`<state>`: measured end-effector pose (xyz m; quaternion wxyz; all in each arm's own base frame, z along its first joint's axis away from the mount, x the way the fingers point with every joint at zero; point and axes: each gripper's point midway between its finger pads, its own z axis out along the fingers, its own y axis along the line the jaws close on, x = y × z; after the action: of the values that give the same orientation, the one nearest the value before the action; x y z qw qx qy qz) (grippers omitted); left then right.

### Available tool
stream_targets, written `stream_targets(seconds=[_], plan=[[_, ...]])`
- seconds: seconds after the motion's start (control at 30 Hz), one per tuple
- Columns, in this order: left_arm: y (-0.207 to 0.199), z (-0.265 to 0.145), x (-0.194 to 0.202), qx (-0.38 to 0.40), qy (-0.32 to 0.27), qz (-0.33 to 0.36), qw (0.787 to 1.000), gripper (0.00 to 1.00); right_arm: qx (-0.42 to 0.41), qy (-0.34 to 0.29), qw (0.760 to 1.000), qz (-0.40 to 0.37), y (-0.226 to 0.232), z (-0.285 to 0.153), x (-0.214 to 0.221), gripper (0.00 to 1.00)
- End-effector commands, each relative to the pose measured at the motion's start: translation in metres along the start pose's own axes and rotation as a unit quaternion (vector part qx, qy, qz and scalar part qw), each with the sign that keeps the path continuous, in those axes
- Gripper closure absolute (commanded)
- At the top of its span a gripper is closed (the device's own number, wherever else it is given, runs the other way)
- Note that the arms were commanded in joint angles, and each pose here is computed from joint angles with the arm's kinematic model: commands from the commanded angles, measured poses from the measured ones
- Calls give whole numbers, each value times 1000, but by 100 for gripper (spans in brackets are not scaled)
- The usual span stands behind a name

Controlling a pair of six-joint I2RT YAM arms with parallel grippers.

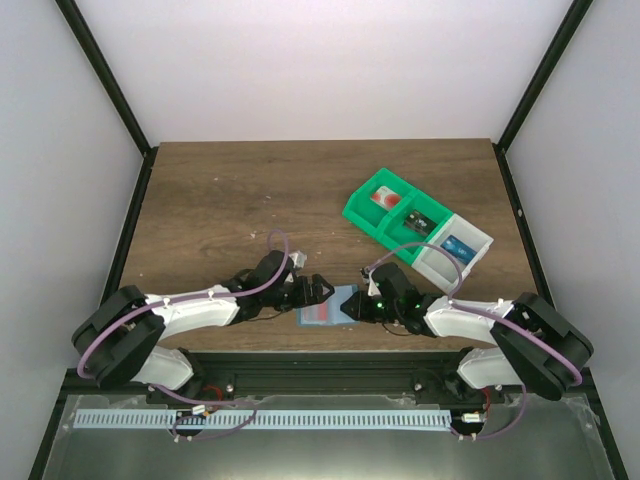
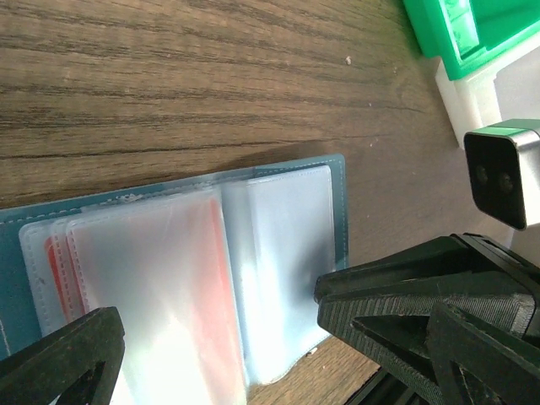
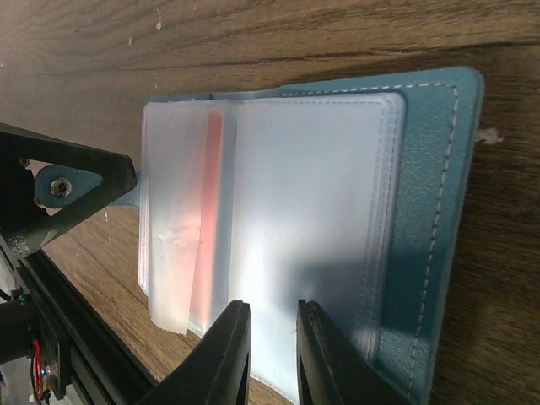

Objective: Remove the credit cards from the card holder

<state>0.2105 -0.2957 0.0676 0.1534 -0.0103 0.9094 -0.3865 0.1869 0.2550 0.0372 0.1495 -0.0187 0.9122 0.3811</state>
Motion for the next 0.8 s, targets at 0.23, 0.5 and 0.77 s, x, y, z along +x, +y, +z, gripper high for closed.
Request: stream_targets(seconds=[0.23,0.5,0.77], plan=[[10,5,4,-13,3,3,1000,0,6,0,1000,-2,-3,1,4,82],[3,12,6,-2,13,-15,1000,0,7,1,1000,0,-6,3,5,82],[-16,15,7,41,17,-24,999,0,6,1,1000,1,-6,3,6,82]])
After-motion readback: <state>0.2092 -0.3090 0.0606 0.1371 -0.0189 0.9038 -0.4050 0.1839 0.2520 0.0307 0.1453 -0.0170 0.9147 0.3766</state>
